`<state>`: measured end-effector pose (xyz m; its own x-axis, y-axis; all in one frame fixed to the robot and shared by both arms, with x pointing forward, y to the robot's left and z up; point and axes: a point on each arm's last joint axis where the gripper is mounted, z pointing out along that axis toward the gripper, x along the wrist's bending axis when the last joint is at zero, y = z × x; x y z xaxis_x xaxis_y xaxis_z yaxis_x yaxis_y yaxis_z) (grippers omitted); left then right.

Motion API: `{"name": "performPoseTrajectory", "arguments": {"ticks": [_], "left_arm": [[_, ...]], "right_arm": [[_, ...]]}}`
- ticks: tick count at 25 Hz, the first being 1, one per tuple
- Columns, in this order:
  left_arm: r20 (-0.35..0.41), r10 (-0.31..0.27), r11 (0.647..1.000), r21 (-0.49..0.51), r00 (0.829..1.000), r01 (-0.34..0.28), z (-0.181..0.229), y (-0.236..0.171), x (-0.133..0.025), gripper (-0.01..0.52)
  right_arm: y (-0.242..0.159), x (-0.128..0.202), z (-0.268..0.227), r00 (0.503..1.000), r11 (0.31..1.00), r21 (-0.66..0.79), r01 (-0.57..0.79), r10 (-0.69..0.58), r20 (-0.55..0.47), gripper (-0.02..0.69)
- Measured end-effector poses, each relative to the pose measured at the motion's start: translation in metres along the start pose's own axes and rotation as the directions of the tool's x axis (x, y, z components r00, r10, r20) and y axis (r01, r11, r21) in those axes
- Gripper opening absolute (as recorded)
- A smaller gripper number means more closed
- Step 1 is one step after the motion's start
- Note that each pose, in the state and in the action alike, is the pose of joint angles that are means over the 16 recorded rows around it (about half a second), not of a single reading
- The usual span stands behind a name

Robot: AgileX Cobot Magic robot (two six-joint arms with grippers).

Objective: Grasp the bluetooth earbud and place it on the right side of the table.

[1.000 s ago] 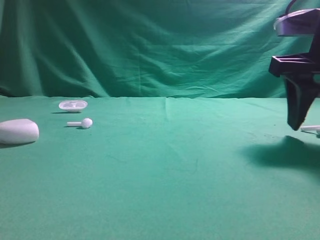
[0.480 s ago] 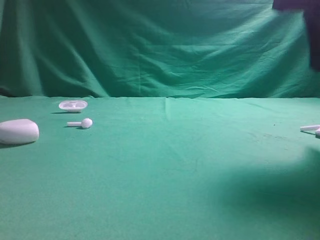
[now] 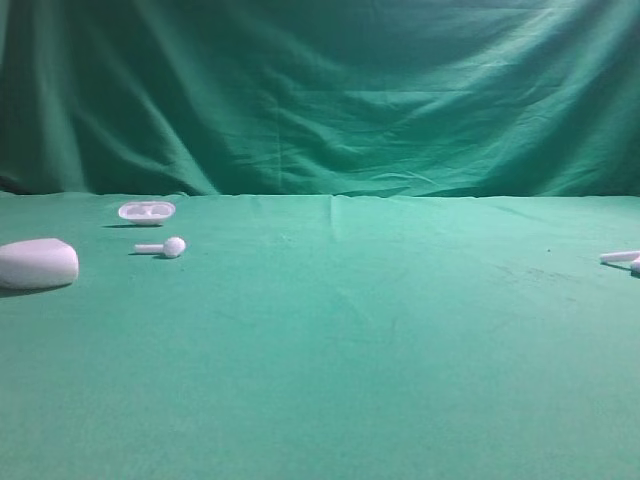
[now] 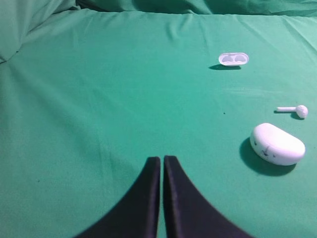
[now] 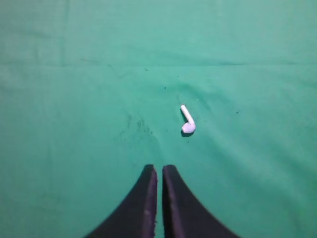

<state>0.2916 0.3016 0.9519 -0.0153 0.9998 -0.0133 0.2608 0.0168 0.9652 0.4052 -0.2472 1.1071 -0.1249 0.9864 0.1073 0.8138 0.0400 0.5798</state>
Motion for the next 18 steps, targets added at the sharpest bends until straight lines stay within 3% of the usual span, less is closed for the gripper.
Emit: {"name": "performPoseTrajectory", "arguments": {"ticks": [9, 18], "left_arm": [[0.0, 0.0, 1.0, 0.0, 1.0, 0.0, 0.0, 0.0, 0.0, 0.0], [0.0, 0.0, 1.0, 0.0, 1.0, 0.0, 0.0, 0.0, 0.0, 0.0]], "right_arm": [[-0.068, -0.01, -0.067, 0.993, 0.978, -0.206, -0.023, -0.001, -0.118, 0.0], [-0.113, -0.018, -0.1, 0.986, 0.932, -0.362, -0.01, -0.051, -0.156, 0.0]]}}
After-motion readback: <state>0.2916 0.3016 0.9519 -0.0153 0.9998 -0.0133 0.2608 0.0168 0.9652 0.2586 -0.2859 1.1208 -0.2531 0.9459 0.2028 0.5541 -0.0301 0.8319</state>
